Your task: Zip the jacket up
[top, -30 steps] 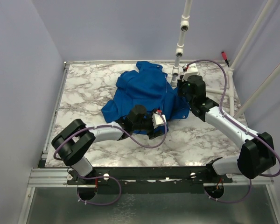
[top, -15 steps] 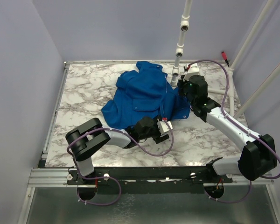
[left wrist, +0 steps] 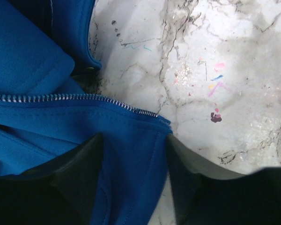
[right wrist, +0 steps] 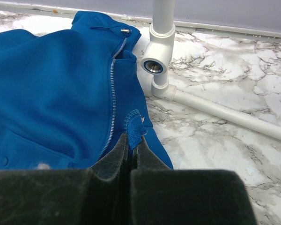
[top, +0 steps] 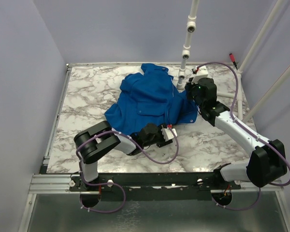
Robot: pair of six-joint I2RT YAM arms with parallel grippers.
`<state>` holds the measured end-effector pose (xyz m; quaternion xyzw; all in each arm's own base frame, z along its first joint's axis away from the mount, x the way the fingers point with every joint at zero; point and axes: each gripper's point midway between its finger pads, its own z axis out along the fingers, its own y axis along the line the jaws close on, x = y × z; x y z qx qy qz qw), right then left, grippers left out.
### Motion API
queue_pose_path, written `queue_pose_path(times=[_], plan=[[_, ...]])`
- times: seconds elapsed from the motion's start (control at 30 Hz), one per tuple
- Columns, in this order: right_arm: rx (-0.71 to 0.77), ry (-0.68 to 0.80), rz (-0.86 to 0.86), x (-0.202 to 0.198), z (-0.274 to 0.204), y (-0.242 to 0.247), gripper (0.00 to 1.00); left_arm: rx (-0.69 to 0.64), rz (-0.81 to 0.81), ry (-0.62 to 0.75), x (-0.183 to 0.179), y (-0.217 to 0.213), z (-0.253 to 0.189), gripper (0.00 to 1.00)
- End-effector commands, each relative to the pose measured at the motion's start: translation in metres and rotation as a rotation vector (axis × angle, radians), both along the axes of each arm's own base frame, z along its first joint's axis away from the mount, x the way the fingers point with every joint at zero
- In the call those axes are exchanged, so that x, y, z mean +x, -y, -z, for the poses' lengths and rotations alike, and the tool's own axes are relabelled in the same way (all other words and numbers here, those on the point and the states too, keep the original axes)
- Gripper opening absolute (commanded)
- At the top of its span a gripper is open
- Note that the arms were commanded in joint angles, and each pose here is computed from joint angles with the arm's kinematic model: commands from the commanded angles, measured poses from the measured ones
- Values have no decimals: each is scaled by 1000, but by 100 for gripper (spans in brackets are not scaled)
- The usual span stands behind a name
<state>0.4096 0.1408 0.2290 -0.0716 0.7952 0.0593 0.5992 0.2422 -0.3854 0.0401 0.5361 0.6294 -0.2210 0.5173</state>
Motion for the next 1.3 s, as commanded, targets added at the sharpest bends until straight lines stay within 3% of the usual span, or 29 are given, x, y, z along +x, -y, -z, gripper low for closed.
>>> queue_pose_path(times=[0.0, 0.3, 0.53, 0.63, 0.77, 0.87, 1.0, 1.13, 1.27], plan=[[26, 60, -2, 1, -18, 4, 1, 31, 14, -2, -3, -7, 17, 50], [32, 59, -3, 1, -16, 6, 1, 72, 40, -28, -15, -15, 37, 30], [43, 62, -10, 0, -16, 6, 1, 72, 9, -32, -15, -19, 37, 0], [47, 68, -25, -1, -19, 3, 1, 38, -27, 1, -5, -17, 18, 0], [42, 85, -64, -3, -28, 0, 1, -61, -77, 73, 20, -17, -41, 0], [55, 103, -101, -4, -36, -3, 1, -120, -89, 35, 48, -29, -92, 0], [62, 121, -170, -7, -47, -12, 1, -249, -101, 53, 80, -55, -183, 0], [98, 165, -370, -24, -62, -42, 1, -378, -104, 177, 90, -89, -276, 0], [192, 218, -735, -71, -89, -89, 1, -432, -89, 233, 76, -113, -335, 0]])
